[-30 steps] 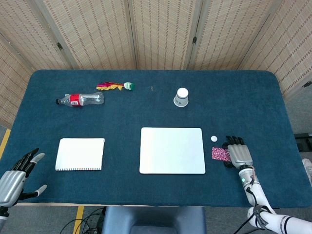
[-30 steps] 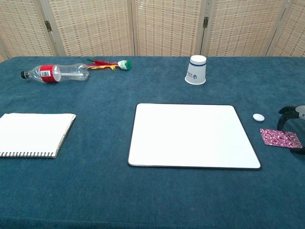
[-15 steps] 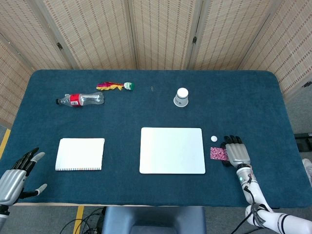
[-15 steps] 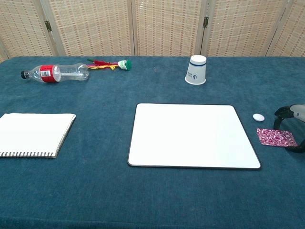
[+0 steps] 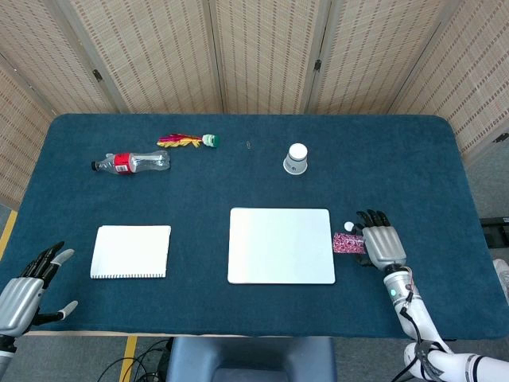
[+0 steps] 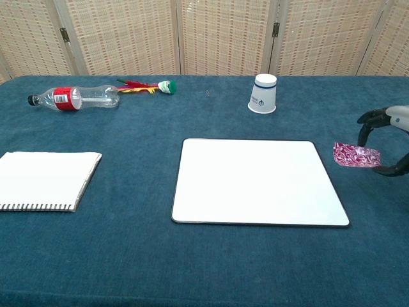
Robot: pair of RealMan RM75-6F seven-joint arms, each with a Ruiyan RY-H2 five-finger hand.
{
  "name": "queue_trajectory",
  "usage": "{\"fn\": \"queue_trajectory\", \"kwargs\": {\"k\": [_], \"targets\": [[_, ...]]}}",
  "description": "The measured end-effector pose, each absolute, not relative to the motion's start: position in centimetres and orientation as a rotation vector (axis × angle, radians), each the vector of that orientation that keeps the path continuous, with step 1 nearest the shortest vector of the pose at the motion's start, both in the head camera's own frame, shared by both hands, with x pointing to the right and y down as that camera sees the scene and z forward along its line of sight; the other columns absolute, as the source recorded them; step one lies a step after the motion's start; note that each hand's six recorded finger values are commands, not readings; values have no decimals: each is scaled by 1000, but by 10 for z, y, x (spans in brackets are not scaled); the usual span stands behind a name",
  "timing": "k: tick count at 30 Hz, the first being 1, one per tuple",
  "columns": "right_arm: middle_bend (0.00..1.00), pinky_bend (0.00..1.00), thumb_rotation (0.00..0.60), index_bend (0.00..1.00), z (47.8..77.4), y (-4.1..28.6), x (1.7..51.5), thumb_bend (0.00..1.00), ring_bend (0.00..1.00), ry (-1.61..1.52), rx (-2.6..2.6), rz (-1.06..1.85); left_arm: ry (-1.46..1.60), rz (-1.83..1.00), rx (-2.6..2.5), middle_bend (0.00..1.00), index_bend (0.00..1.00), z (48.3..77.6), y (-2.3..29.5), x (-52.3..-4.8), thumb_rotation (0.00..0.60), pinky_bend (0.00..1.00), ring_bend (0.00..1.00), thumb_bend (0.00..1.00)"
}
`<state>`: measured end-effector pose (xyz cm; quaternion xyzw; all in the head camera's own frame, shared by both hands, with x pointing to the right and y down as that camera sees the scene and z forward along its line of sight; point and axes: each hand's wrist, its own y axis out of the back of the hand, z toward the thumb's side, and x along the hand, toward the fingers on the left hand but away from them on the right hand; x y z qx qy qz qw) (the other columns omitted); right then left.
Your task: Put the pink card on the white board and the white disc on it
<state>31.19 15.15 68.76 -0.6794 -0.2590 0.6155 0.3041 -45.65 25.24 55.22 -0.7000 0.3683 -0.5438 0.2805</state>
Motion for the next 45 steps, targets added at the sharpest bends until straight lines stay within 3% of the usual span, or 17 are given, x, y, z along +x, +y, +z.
{"fn": "queue_trajectory", "kwargs": {"k": [17, 19, 21, 23, 31, 34, 39, 45], "targets": [[102, 0, 600, 399, 723, 132, 235, 216, 0, -568, -1865, 1598, 1013, -1444, -1912, 37, 118, 550, 249, -463, 600, 182, 35, 255], [88, 0, 600, 314, 726, 133, 232, 208, 0, -553, -1865, 1602, 1018, -1443, -1916, 37, 118, 549, 249, -465, 600, 182, 35, 255], [64, 0, 600, 143, 729, 134, 229, 192, 0, -531, -1863, 1610, 1016, -1439, -1921, 37, 118, 549, 249, -465, 600, 182, 35, 254], [55, 0, 600, 68, 732, 135, 227, 179, 0, -514, -1869, 1621, 1010, -1434, -1925, 37, 118, 549, 249, -464, 600, 182, 35, 255], [43, 0, 600, 10, 730, 135, 226, 165, 0, -492, -1881, 1629, 1001, -1435, -1920, 37, 119, 549, 251, -463, 600, 182, 35, 255], [44, 0, 600, 16, 722, 132, 234, 164, 0, -524, -1880, 1631, 1004, -1439, -1914, 37, 119, 549, 251, -464, 600, 182, 35, 255], [59, 0, 600, 208, 705, 128, 267, 169, 0, -604, -1843, 1649, 998, -1441, -1905, 37, 119, 549, 251, -463, 600, 181, 35, 254], [85, 0, 600, 333, 703, 116, 304, 195, 0, -615, -1799, 1696, 966, -1454, -1886, 37, 119, 552, 253, -458, 600, 182, 35, 255]]}}
